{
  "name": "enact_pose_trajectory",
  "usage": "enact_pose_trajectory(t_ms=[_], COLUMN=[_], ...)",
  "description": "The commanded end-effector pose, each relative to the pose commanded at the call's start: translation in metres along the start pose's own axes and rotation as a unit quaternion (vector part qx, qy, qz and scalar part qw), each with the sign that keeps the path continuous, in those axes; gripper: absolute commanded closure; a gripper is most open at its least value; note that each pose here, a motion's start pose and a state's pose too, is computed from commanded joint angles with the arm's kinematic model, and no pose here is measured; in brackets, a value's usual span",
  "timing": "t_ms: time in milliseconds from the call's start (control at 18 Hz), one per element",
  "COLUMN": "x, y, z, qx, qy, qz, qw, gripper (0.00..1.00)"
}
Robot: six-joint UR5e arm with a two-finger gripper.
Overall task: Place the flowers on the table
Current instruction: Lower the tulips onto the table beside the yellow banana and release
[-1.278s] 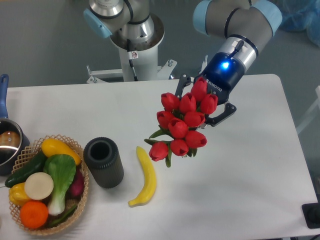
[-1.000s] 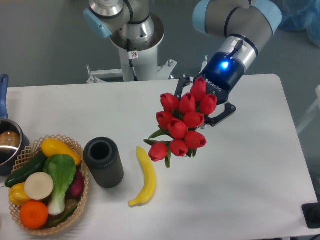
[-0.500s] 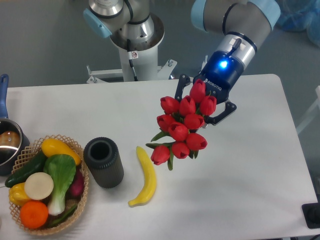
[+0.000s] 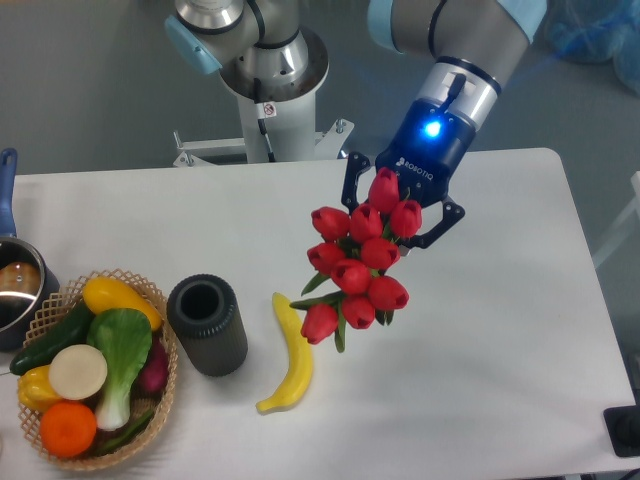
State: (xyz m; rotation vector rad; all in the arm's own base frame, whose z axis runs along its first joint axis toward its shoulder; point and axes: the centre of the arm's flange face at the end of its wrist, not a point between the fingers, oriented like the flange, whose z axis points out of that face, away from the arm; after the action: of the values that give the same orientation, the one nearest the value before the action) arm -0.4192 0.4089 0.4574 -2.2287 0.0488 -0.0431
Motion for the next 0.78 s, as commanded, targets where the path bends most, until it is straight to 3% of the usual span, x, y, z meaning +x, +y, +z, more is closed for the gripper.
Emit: enact_pose_trajectory(t_ms=[278,611,778], x=[0.006,0.004,-0.002], y=[0.014,0.050,0.074], z=[-0.012,-0.002,0.008], qx=[-0.110,-0.194,-0.263], qy=[-0.041,-0.008,-0.013], qz=[-0.020,-0.080,-0.088], qw=[0.9928,0.9777,0.9607], gripper=[0.51,0.51,0.51])
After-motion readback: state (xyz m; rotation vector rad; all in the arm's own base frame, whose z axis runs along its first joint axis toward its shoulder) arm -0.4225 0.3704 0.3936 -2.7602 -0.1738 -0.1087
